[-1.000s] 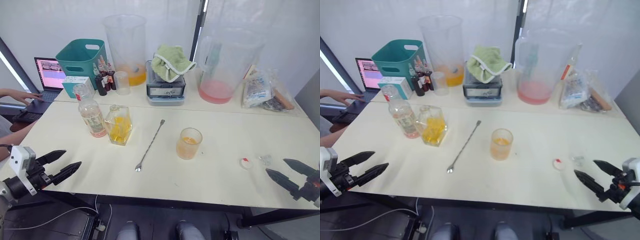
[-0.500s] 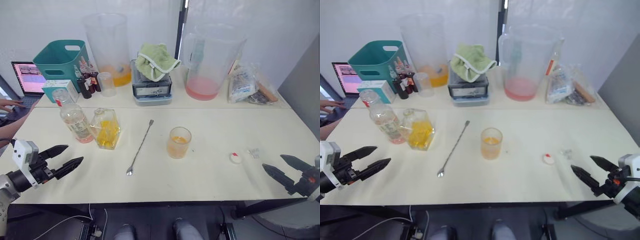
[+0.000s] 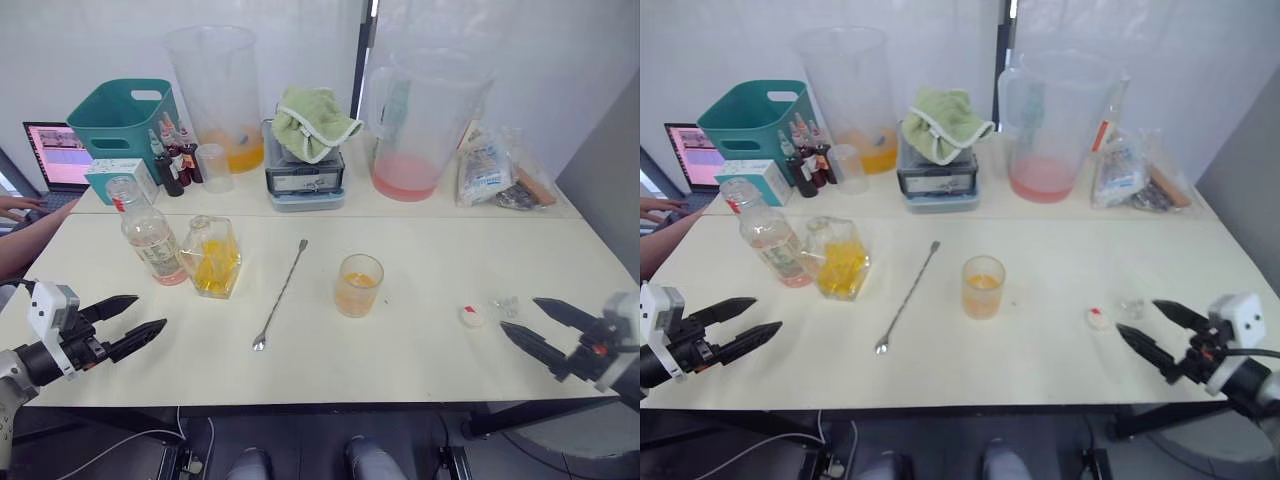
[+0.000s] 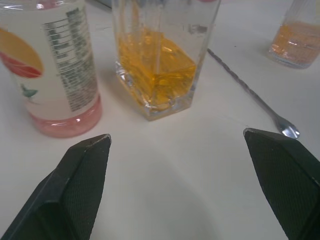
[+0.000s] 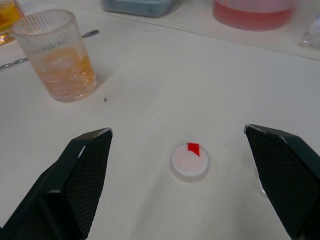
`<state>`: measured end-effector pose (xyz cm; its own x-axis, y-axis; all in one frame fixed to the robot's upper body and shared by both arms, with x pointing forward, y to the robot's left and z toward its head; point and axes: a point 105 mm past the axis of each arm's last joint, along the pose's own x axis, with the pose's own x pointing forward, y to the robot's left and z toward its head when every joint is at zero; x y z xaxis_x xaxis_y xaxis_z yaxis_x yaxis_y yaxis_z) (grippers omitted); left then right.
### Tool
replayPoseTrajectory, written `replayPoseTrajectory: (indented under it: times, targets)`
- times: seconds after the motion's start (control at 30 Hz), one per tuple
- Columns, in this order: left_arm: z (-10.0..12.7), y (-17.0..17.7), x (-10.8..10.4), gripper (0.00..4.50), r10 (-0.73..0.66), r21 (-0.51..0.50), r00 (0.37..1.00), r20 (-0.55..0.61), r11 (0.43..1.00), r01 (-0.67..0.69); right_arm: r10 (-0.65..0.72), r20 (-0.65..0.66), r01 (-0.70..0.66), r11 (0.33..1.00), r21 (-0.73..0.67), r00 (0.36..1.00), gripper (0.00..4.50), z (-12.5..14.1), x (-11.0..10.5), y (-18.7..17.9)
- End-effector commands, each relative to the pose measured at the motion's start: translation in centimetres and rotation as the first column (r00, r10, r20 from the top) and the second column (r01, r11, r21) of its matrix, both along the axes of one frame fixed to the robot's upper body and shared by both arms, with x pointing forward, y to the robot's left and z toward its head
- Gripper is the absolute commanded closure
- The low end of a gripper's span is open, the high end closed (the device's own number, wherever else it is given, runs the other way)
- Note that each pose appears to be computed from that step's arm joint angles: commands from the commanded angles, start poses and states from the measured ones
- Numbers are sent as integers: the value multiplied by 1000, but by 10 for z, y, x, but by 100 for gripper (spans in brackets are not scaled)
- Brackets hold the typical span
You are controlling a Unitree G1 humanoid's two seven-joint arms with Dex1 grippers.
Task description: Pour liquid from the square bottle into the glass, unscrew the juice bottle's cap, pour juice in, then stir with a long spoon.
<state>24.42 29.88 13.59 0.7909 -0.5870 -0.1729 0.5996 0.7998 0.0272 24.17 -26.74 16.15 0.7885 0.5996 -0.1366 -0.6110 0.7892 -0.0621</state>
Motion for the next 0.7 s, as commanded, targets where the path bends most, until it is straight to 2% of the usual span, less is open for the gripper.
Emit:
replayPoseTrajectory:
  times: [0.03, 0.1, 0.3, 0.4, 0.53, 0.63, 0.7]
  targets:
    - [5, -26, -4, 1, 14, -24, 999, 37, 1000, -13, 199, 37, -199, 980, -1, 979, 0, 24, 4, 35]
    - [2, -46, -6, 1, 55, -57, 998, 31, 997, -53, 319, 25, -319, 948, 0, 947, 0, 29, 7, 55]
    - [-6, -98, -6, 1, 169, -109, 986, -17, 980, -169, 541, -3, -541, 841, -7, 841, 0, 42, 12, 89]
    - [-8, -127, -3, 1, 165, -131, 985, -49, 977, -170, 622, -33, -623, 782, -19, 782, 0, 44, 10, 100]
    - [-11, -159, 6, 1, 142, -95, 987, -75, 984, -149, 683, -60, -685, 728, -22, 728, 0, 49, 9, 106]
    - [-29, -168, 27, 1, 229, 7, 964, -137, 973, -231, 692, -54, -694, 720, -26, 720, 0, 55, 12, 108]
    - [-39, -173, 35, 1, 245, 81, 953, -175, 969, -235, 689, -52, -691, 723, -13, 723, 0, 57, 11, 109]
